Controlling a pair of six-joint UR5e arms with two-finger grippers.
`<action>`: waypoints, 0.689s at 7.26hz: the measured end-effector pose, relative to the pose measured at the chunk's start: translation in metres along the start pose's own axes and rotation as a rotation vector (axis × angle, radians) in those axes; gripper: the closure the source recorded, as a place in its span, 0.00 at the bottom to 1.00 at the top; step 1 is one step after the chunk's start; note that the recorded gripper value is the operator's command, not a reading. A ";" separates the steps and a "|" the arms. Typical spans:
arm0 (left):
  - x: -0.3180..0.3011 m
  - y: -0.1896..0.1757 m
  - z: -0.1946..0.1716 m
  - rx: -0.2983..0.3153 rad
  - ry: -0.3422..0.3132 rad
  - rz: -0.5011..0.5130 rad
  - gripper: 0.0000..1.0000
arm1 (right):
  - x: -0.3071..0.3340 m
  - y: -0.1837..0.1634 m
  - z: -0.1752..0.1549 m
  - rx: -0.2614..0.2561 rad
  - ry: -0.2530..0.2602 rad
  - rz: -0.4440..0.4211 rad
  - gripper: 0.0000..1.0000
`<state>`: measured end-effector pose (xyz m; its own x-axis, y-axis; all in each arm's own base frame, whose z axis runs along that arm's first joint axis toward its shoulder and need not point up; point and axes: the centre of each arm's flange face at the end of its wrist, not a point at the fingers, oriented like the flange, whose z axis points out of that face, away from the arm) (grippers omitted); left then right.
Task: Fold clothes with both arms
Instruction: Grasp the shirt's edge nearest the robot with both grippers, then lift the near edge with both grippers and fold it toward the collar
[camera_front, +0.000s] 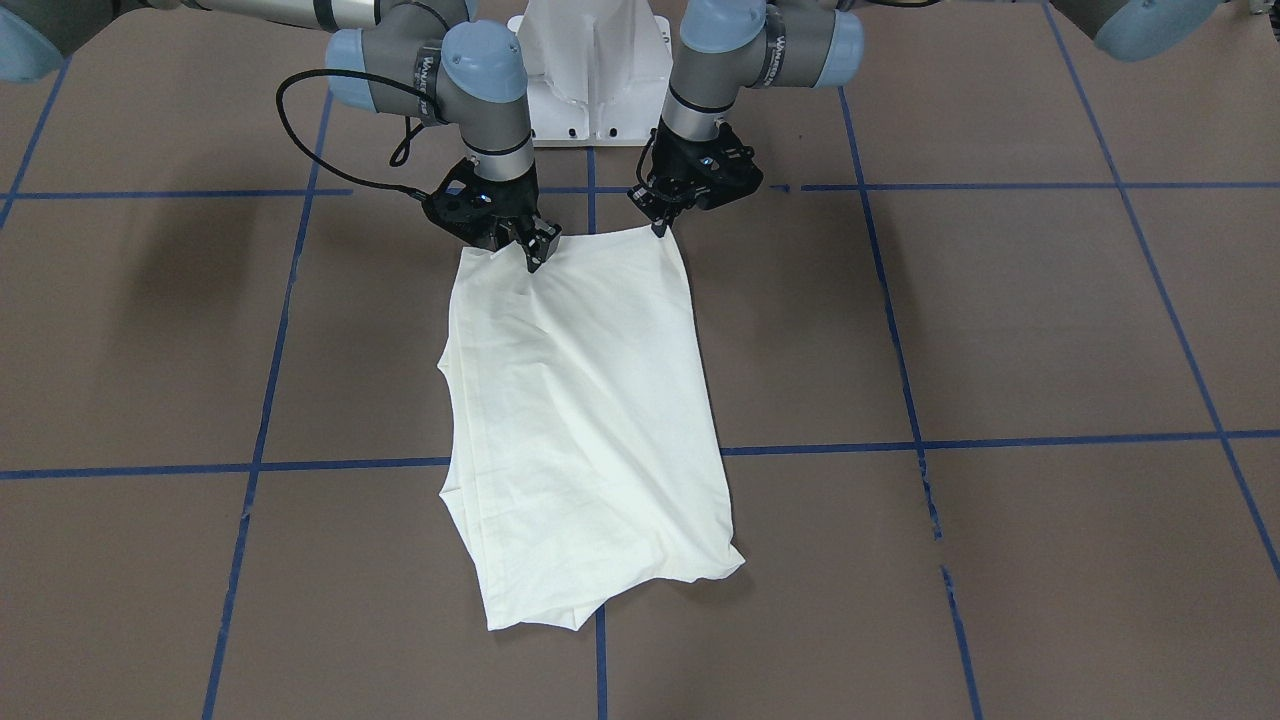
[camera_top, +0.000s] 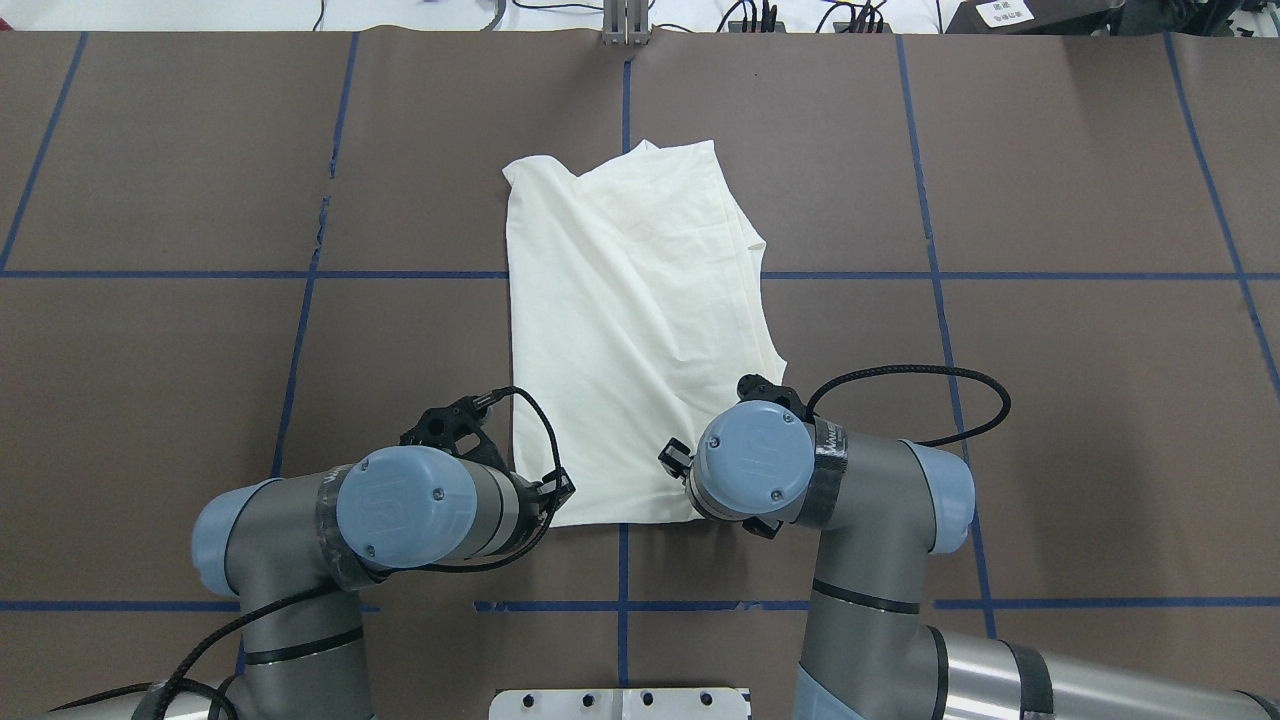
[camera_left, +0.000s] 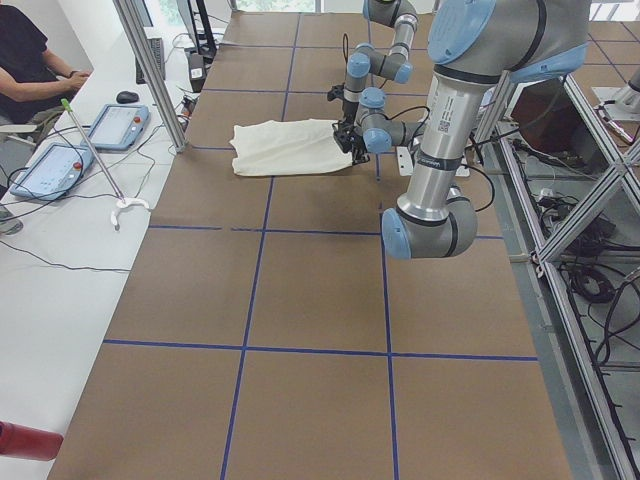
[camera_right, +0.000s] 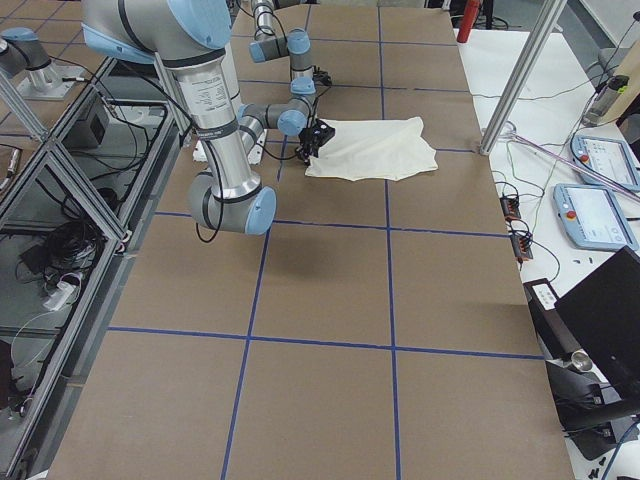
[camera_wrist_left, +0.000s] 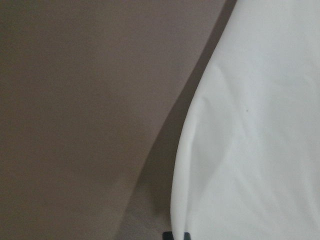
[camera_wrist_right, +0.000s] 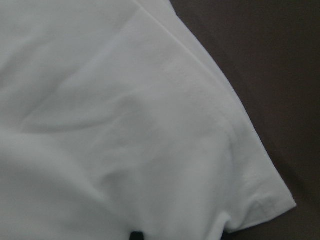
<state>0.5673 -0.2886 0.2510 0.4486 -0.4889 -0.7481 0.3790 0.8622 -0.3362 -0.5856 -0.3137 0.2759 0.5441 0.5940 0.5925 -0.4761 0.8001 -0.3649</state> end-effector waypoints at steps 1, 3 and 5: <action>0.001 0.000 0.000 -0.001 0.001 0.000 1.00 | -0.001 0.001 -0.002 -0.001 -0.005 0.001 1.00; 0.001 0.002 0.000 -0.004 0.002 0.001 1.00 | -0.003 0.002 -0.006 -0.005 -0.017 0.004 1.00; 0.003 0.003 -0.003 -0.006 0.007 0.003 1.00 | -0.004 0.004 -0.015 -0.013 -0.033 0.003 1.00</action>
<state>0.5673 -0.2866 0.2461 0.4439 -0.4856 -0.7531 0.3725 0.8644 -0.3378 -0.5792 -0.3119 0.2620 0.5192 0.5935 0.6150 -0.4689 0.7994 -0.3756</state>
